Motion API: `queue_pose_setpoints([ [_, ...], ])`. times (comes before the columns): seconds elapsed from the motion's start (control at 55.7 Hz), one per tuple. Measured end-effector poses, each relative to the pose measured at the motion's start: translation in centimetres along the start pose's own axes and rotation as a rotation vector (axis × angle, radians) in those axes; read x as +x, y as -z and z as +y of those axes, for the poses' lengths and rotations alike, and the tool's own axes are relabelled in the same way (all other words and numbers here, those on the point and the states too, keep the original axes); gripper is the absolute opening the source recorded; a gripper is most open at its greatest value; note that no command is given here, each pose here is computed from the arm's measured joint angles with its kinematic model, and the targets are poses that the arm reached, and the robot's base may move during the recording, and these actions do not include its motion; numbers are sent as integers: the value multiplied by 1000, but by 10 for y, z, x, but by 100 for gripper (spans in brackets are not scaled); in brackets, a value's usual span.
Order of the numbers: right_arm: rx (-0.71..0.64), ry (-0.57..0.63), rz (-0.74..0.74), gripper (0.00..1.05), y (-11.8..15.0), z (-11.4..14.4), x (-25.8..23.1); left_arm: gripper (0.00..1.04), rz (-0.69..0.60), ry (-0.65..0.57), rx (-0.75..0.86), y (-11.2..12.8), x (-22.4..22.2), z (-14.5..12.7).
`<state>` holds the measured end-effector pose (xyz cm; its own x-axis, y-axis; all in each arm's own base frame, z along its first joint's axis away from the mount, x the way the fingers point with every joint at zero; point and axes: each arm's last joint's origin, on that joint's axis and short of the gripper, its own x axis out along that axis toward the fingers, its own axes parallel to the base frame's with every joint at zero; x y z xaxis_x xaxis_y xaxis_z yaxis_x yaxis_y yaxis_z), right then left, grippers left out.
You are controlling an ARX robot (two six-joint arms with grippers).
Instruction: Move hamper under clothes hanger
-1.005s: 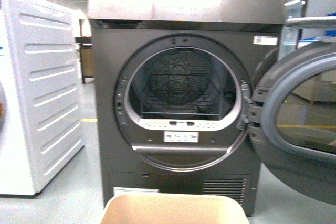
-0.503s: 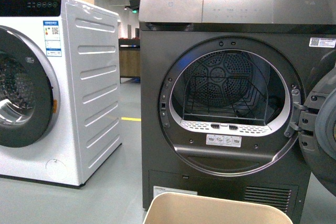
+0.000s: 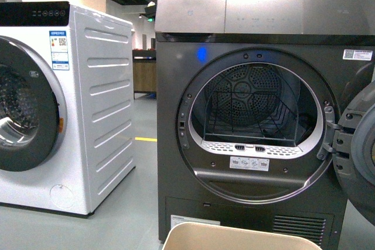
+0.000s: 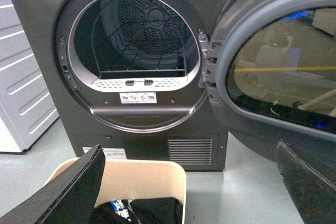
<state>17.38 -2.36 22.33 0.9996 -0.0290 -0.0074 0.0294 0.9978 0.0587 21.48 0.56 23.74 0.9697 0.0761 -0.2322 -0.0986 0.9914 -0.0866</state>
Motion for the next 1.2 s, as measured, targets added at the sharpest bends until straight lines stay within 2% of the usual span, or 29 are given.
queue_pose_setpoints([
  [0.054, 2, -32, 65, 97, -7, -4, 33, 98, 70, -9, 20, -5, 35, -3],
  [0.144, 14, -65, 227, 97, 6, -9, 78, 98, 208, 13, 52, 6, 83, -12],
  [0.269, 7, -83, 474, 97, 41, -11, 150, 98, 384, 93, 112, 37, 151, -48],
  [0.395, -26, -87, 620, 97, 85, -1, 189, 98, 469, 131, 178, 62, 191, -87],
  [0.485, -56, -97, 701, 97, 114, 6, 209, 98, 533, 128, 215, 86, 215, -102],
  [0.61, -78, -95, 773, 97, 147, 10, 234, 98, 598, 111, 211, 118, 246, -105],
  [0.862, -92, -56, 847, 97, 186, 5, 267, 98, 653, 126, 175, 158, 281, -105],
  [1.203, -89, -25, 890, 97, 210, -2, 284, 98, 634, 179, 167, 167, 304, -116],
])
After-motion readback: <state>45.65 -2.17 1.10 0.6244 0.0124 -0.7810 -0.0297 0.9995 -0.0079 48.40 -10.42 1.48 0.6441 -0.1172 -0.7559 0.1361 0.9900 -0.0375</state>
